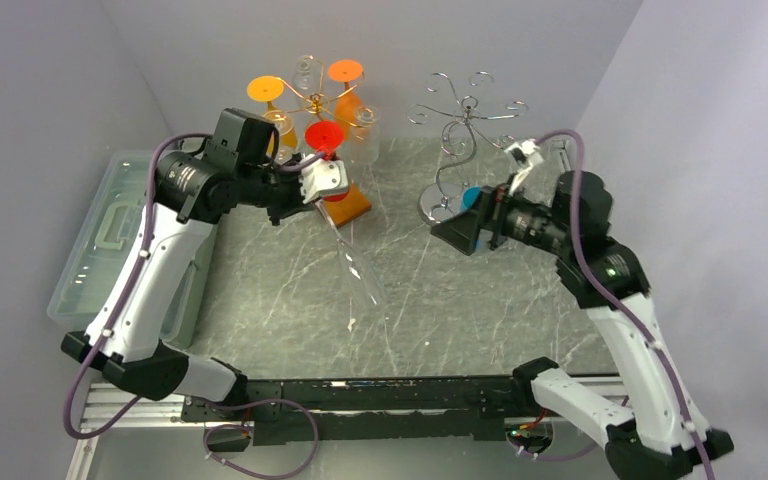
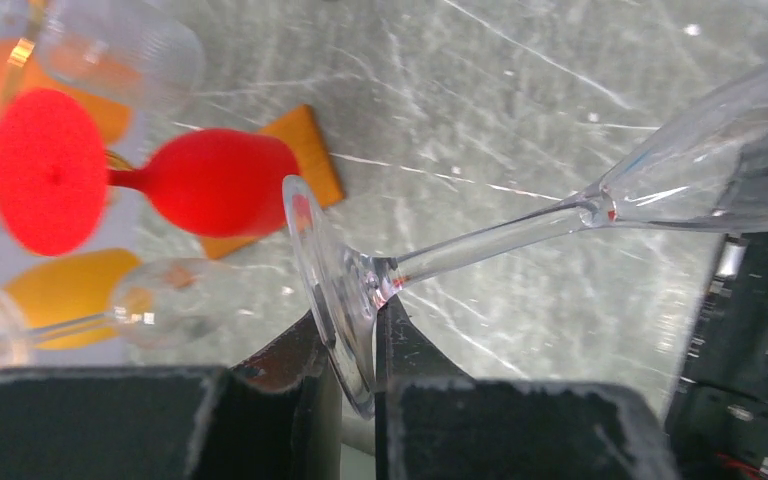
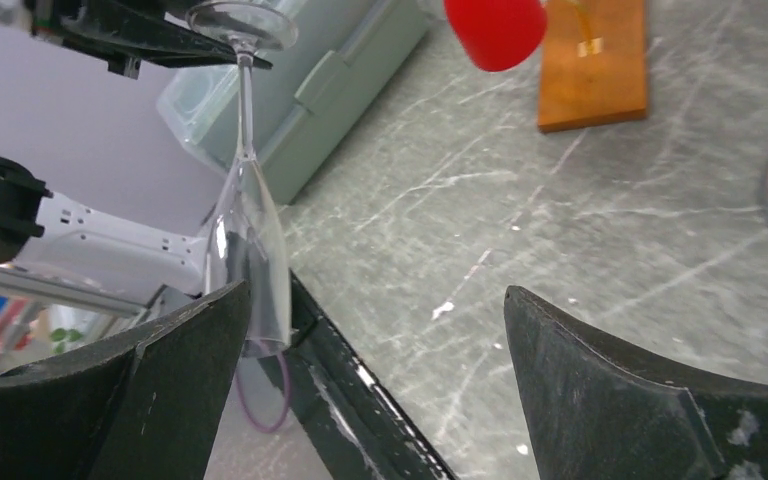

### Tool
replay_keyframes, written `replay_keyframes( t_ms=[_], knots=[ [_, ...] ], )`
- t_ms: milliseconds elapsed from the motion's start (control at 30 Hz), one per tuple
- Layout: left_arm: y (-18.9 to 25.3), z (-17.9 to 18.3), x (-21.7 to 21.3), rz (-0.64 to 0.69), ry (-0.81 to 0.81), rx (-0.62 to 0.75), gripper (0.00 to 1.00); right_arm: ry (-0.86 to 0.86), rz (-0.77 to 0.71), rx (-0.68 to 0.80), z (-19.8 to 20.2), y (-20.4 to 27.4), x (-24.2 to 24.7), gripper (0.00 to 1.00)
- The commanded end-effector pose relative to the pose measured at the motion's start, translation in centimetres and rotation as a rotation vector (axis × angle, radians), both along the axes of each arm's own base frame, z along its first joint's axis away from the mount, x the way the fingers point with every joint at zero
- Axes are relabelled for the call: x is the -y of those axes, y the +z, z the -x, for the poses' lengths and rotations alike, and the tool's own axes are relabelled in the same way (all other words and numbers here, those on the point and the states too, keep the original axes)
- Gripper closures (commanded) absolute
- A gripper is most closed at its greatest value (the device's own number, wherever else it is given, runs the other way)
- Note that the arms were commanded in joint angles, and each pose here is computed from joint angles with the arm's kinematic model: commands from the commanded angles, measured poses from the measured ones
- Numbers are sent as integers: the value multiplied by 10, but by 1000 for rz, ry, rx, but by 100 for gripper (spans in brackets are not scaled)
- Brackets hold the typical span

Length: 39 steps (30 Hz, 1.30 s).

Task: Place the wine glass upside down on the wine glass rack
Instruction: Turn the wine glass upside down at the wine rack.

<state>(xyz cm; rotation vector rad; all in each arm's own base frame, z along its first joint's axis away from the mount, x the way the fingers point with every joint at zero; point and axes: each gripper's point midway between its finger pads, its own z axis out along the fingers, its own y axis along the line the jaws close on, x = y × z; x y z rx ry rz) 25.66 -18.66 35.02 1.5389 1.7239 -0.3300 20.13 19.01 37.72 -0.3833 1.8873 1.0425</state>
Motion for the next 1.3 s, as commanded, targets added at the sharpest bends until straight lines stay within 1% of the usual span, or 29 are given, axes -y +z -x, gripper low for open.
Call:
replay_keyframes(
  t_ms=[0,100,200,333,433,667,800,867,967,1000,1033,1067,1100,1133,1200,1233,1267],
  knots=[
    [53,-19,1,14,-22,335,100,108,-112,57,-8,18,-45,0],
    [64,-18,3,12,-40,426,100,183,-69,77,3,13,-83,0],
    [64,-15,10,11,-70,465,100,223,-72,91,6,8,-102,0],
    [58,-15,17,-15,-97,508,100,272,-123,132,11,9,-117,0],
    [63,-16,22,-12,-111,546,100,303,-116,100,11,-8,-127,0],
    [69,-13,32,-7,-151,616,100,339,-25,76,18,-49,-147,0],
    [68,-6,35,3,-175,611,100,329,-19,88,19,-64,-153,0],
    [67,-4,37,12,-174,596,100,296,-21,120,15,-64,-153,7],
    [65,-2,39,19,-166,584,100,214,-8,162,4,-67,-144,33],
    [64,-2,40,21,-160,575,100,187,-9,182,1,-67,-140,49],
    [64,-2,40,24,-150,563,99,151,-11,205,-4,-66,-135,68],
    [65,-1,40,24,-141,543,89,120,-20,229,-6,-65,-130,83],
    [63,-3,41,14,-123,514,71,89,-34,268,-9,-61,-124,91],
    [62,-6,42,7,-99,479,59,57,-37,294,-12,-61,-118,93],
    [60,-11,44,-5,-46,406,45,-8,-27,325,-18,-64,-105,94],
    [62,-14,44,2,-15,381,34,-36,-17,343,-20,-66,-98,95],
    [61,-15,45,5,2,360,17,-75,-3,359,-25,-69,-91,95]
  ],
)
